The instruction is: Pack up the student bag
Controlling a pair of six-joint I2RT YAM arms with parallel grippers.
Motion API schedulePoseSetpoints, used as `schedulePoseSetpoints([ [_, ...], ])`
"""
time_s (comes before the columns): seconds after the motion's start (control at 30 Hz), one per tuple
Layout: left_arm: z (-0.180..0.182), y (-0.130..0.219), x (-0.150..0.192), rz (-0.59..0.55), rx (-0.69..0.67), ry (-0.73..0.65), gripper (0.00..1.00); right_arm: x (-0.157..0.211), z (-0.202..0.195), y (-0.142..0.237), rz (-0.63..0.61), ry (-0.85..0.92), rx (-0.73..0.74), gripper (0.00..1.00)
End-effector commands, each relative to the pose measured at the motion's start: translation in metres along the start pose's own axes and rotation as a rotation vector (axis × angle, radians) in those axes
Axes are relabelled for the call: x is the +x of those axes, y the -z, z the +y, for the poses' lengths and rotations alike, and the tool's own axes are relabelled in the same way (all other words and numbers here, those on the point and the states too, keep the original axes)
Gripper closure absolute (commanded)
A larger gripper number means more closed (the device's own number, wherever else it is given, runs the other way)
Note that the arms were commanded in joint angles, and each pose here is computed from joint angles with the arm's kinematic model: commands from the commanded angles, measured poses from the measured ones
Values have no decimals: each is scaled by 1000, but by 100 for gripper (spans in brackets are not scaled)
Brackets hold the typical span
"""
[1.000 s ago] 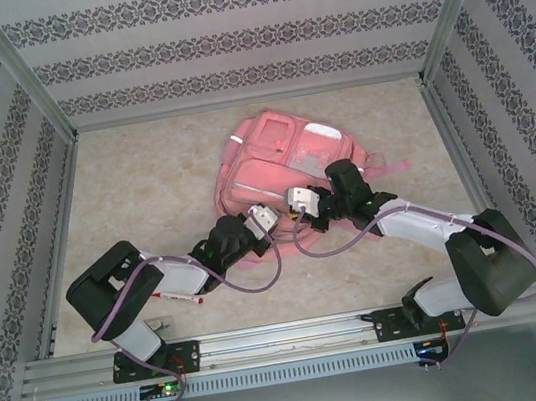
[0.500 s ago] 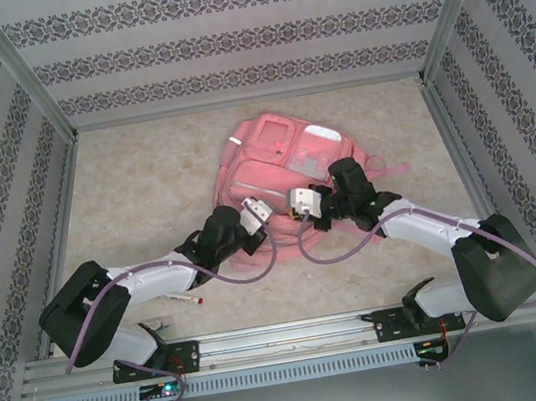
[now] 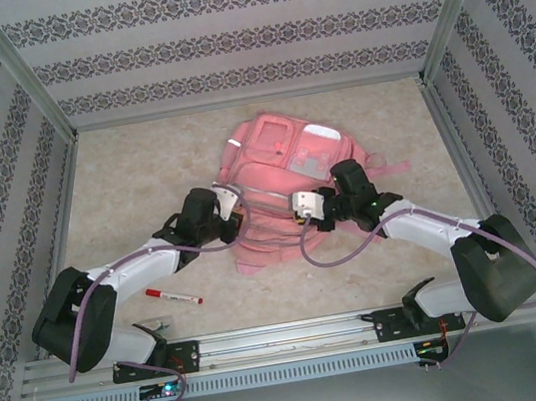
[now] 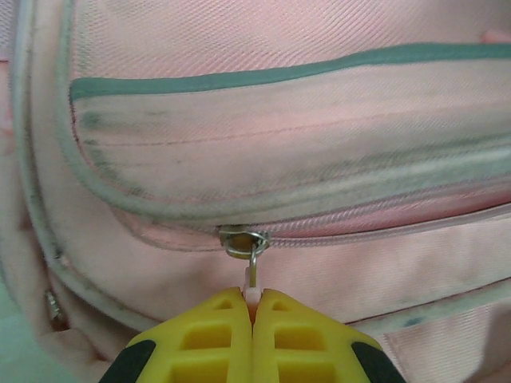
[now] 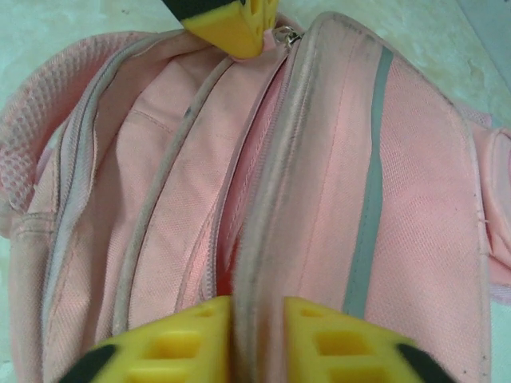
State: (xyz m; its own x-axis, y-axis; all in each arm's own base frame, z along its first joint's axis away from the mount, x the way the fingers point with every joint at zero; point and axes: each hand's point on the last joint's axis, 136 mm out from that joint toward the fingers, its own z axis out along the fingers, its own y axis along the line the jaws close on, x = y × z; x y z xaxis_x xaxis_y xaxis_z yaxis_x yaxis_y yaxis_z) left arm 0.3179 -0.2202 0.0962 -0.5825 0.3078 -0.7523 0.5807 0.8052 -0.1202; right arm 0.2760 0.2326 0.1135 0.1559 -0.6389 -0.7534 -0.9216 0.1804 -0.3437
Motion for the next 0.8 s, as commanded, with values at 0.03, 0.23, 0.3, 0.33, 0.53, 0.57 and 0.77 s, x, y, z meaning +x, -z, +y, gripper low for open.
schedulePoseSetpoints([
  [0.03,-31,14,-15,-13,122,97,100,-26,18,1,-81,-28,-75,68],
  [0.23,-60,26,-33,-76,159,7,100,-46,13,1,-83,-37,-50,62],
  [0.3,-66,25,-35,-82,177,14,100,-47,9,-4,-71,-31,-26,61],
  [0.33,-67,25,-35,-84,184,21,100,-46,7,-7,-65,-32,-15,61],
  [0.53,-61,21,-30,-110,149,55,100,-37,1,-26,0,-3,2,68],
  [0.57,-57,22,-28,-116,126,55,100,-36,1,-27,10,14,3,74],
  [0.77,1,32,4,-78,-147,9,100,-41,14,-9,-43,115,-54,100],
])
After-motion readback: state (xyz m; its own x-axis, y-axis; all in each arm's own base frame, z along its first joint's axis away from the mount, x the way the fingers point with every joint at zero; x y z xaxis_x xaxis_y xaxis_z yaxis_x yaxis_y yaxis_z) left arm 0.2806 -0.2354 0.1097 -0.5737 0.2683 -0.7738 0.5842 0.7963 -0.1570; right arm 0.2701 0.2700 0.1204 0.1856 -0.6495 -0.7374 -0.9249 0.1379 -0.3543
